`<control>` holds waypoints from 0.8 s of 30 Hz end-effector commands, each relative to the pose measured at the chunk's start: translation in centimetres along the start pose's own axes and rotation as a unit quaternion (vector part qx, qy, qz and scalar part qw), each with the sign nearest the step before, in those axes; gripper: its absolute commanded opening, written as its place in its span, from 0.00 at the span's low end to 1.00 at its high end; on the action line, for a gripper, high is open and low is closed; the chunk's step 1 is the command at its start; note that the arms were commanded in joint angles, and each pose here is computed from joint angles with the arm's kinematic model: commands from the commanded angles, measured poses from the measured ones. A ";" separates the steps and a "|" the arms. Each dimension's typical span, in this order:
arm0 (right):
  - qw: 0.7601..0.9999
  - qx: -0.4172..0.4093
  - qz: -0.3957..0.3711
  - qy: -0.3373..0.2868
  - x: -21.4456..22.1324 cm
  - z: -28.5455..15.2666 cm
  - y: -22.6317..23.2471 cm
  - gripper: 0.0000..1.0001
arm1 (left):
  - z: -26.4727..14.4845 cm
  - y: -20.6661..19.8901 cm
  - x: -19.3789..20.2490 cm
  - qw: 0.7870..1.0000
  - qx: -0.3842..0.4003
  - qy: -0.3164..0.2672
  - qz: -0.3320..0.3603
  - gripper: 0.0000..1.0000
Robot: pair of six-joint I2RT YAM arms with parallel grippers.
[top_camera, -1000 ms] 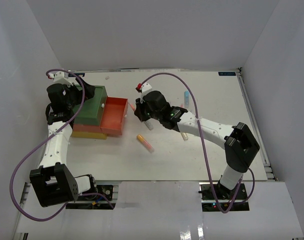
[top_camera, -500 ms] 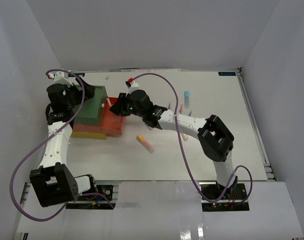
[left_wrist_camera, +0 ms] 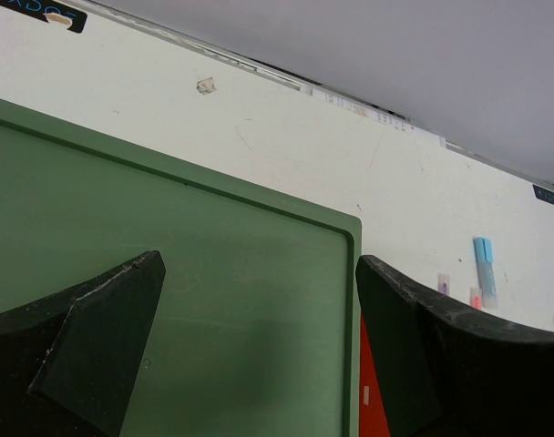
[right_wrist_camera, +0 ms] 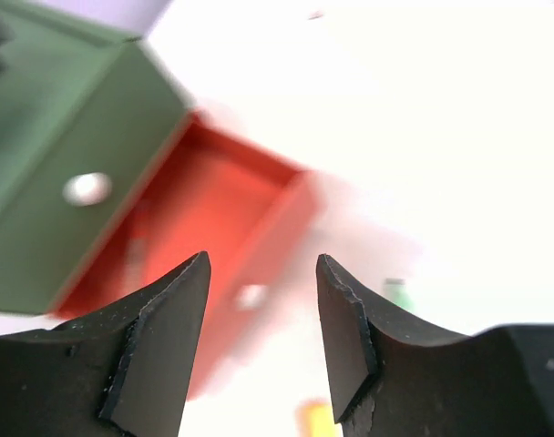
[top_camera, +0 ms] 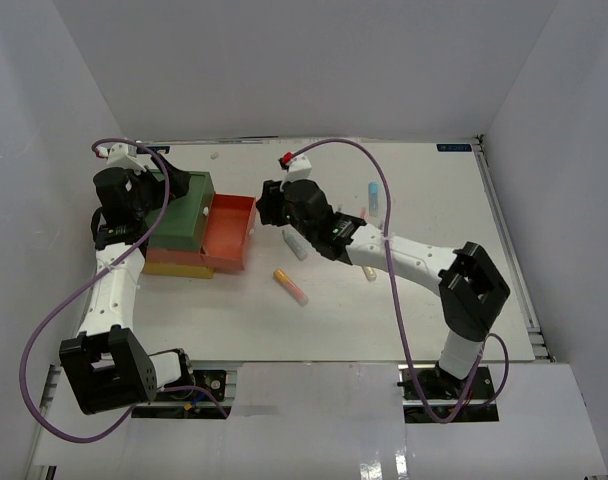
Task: Sort the stationery into containers
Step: Place the pen in the drawer, then pick up the pen from the center of the board.
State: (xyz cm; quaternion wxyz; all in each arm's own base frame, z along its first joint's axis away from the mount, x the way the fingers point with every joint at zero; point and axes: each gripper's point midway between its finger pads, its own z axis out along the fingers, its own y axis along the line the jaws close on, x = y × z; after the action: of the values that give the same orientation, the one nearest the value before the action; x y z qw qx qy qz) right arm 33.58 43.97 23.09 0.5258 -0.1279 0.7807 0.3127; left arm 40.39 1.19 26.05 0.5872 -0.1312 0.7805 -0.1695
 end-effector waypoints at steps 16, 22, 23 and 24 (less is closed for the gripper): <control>0.948 0.292 -0.040 0.121 4.8 -1.0 -24.0 0.53 | -0.6 0.9 4.7 0.996 -0.013 0.077 -0.036 0.98; 0.936 0.321 -0.023 0.140 7.5 0.5 -26.2 0.46 | -0.6 0.9 4.7 0.996 -0.013 0.078 -0.038 0.98; 0.936 0.320 -0.020 0.144 7.9 0.6 -26.4 0.45 | -0.6 0.9 4.7 0.996 -0.013 0.077 -0.038 0.98; 0.936 0.322 -0.018 0.144 8.0 0.8 -26.6 0.43 | -0.6 1.0 4.7 0.996 -0.014 0.078 -0.038 0.98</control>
State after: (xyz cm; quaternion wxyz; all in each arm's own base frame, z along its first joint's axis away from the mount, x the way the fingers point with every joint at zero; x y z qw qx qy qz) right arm 43.04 24.89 4.78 0.4041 -0.0418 0.9137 0.0067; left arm 40.39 1.16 26.08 0.5875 -0.1305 0.7801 -0.1710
